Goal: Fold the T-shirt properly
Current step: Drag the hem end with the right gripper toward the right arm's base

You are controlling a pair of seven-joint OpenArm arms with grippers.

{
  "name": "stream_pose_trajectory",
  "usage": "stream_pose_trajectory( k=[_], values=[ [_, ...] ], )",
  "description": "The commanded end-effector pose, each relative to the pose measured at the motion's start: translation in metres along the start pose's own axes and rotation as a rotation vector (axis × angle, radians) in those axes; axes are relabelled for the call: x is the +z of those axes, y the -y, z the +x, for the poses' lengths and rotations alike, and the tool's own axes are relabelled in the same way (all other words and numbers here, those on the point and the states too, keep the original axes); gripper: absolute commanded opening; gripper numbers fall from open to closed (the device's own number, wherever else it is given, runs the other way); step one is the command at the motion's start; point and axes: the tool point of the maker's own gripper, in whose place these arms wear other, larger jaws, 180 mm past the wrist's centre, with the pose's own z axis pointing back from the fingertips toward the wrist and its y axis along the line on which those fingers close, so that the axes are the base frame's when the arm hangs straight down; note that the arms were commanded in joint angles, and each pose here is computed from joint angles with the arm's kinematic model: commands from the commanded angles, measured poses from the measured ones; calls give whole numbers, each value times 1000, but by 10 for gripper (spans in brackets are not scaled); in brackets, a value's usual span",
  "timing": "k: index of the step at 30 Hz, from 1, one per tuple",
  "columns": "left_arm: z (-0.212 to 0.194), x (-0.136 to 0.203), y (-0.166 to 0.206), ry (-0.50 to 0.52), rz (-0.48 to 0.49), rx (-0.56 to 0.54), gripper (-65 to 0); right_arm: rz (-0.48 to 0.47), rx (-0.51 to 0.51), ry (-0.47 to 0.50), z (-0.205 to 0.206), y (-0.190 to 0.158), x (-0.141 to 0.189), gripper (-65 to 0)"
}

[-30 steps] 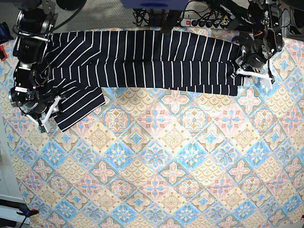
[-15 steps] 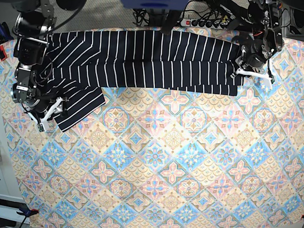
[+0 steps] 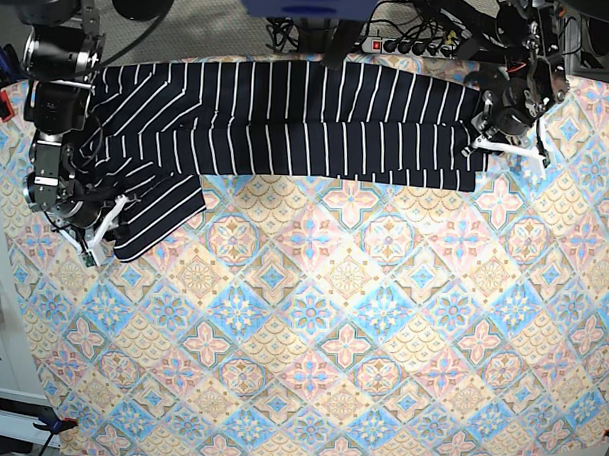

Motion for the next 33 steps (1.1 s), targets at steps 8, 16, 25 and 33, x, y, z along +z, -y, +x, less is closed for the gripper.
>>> stream_pose_trajectory(
  k=[8,16,25,33],
  values=[
    [9,3,2,30,-6,-9,-525,-36,45,9,2,10,16,-626],
    [10,2,2,31,-7,-9,-525,-223,173,-21,7,31,88,-630],
    [11,2,2,33,-7,-9,-525,-298,221,8,12,21,150,-630],
    [11,2,2,33,-7,-9,-525,-324,249,-54,-21,8,188,-630]
  ],
)
